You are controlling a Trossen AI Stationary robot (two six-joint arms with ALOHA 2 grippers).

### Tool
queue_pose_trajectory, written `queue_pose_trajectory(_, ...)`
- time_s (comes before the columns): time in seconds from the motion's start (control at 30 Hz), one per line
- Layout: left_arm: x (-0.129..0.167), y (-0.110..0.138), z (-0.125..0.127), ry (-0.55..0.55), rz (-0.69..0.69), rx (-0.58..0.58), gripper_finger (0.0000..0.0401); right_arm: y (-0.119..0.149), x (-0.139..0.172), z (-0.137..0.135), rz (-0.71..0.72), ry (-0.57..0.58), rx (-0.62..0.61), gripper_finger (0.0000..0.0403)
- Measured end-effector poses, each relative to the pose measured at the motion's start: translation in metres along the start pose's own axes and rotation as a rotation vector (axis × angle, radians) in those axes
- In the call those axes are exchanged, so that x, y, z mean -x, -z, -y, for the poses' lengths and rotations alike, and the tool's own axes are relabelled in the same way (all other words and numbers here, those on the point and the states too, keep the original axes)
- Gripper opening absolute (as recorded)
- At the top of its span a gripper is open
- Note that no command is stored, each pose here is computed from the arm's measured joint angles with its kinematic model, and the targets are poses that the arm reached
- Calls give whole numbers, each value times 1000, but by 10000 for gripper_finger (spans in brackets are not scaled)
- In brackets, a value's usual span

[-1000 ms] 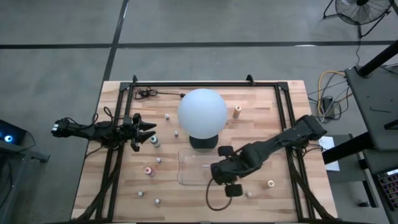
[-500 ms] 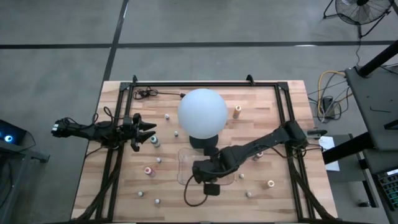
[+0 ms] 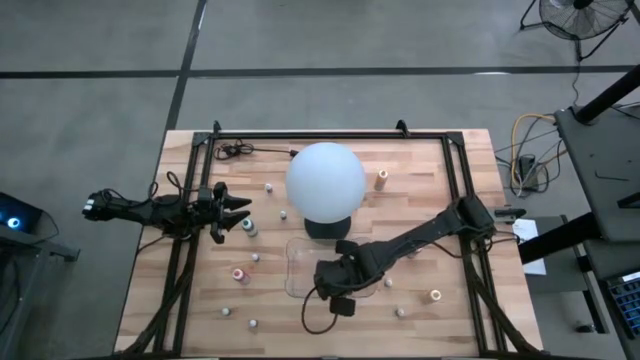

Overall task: Pick & Place food coloring
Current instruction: Put the top small green food coloring bottle into the transparent bin

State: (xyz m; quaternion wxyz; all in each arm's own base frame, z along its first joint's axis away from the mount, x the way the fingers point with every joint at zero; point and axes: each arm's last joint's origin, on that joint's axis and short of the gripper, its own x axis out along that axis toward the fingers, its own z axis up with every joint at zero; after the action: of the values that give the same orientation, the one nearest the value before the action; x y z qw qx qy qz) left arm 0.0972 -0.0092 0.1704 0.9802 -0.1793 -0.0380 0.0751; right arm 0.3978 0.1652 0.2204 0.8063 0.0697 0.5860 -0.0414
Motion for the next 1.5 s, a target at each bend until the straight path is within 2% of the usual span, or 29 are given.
queue_pose_trajectory(0.67, 0, 0, 0, 0, 0, 0, 161, 22, -27, -4, -22, 12, 0, 59)
queue_pose_trajectory(1.5, 0, 0, 0, 0, 0, 0, 161, 31, -41, -1, -30, 6, 10, 59)
